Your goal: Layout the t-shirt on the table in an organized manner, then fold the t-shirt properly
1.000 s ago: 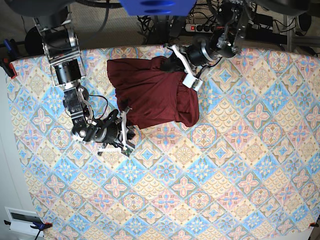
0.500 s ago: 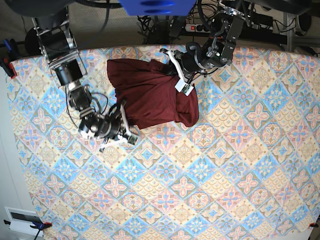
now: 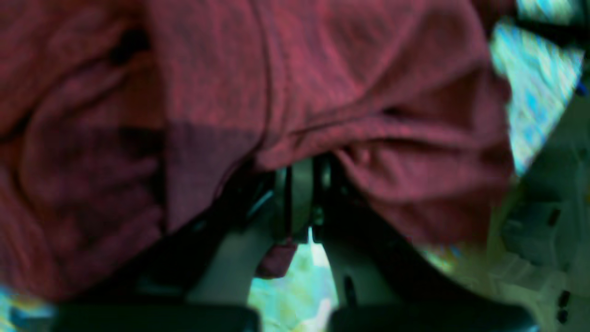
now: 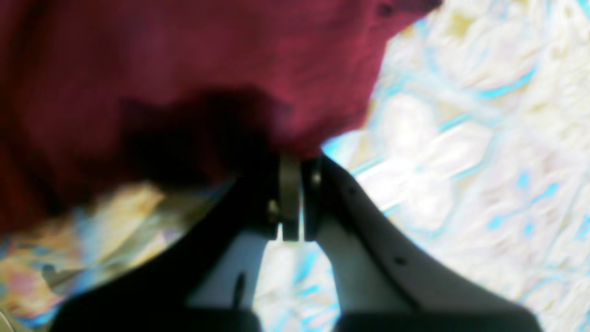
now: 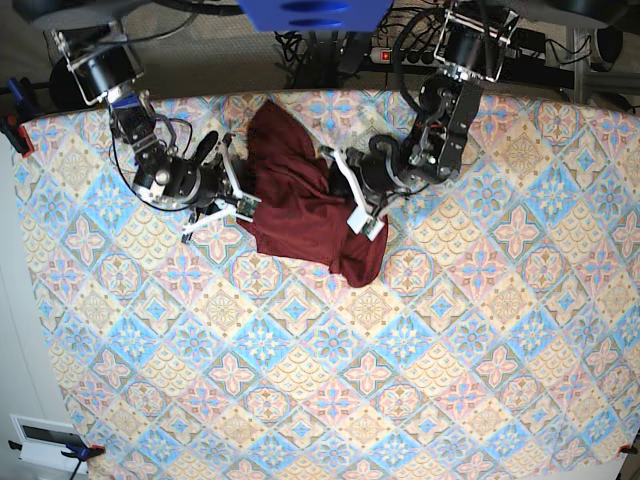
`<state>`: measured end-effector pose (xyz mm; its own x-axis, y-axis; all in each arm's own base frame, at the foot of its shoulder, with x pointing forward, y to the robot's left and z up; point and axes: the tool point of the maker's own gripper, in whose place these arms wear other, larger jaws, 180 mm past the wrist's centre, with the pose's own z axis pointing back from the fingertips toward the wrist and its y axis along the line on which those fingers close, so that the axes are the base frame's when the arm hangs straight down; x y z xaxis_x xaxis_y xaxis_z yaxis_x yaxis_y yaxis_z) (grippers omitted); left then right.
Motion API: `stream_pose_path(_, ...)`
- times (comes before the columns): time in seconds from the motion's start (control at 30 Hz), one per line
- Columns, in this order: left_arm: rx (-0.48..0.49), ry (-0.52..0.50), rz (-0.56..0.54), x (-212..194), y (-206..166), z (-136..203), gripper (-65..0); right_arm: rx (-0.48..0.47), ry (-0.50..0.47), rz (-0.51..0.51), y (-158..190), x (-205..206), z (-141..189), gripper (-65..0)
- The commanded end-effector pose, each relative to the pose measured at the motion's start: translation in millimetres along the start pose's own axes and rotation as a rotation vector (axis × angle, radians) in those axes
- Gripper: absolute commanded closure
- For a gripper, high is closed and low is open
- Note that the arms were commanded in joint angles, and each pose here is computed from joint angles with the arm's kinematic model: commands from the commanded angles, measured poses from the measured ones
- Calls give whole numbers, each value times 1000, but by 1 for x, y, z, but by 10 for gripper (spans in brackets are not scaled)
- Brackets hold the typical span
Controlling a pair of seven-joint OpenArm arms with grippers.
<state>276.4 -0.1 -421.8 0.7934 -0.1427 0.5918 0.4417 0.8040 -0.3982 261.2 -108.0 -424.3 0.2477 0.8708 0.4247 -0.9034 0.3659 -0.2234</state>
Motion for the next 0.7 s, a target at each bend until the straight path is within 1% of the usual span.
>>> stream_pose_path(0.0,39,-34,-19,18,10,3,-2,5,-13,13,3,3,7,-5)
stream_pose_path(0.13,58,-42,-27,37,23,-3,-2,15,-47,21,21,10,16,-5)
stream_pose_path(0.3,47,-84,-35,66,18,-8,-3,15,-90,43,33,24,26,-5)
stream_pose_path(0.37,53,-127,-26,76,21,-6,-3,6,-103,53,31,29,29,-5)
stream_pose_path(0.4,67,-154,-1,82,26,-3,-3,3,-107,54,31,30,30,-5)
stream_pose_path(0.47,93,-190,64,87,36,2,-2,-8,-108,52,26,31,31,-5)
stream_pose_path(0.53,89,-215,109,84,37,11,-2,-53,-98,20,9,24,35,-5)
stream_pose_path(0.6,75,-229,147,75,36,20,-2,-104,-85,-20,-10,14,42,-5)
stream_pose_path(0.67,96,-232,182,64,49,34,-2,-143,-72,-53,-24,4,48,-5)
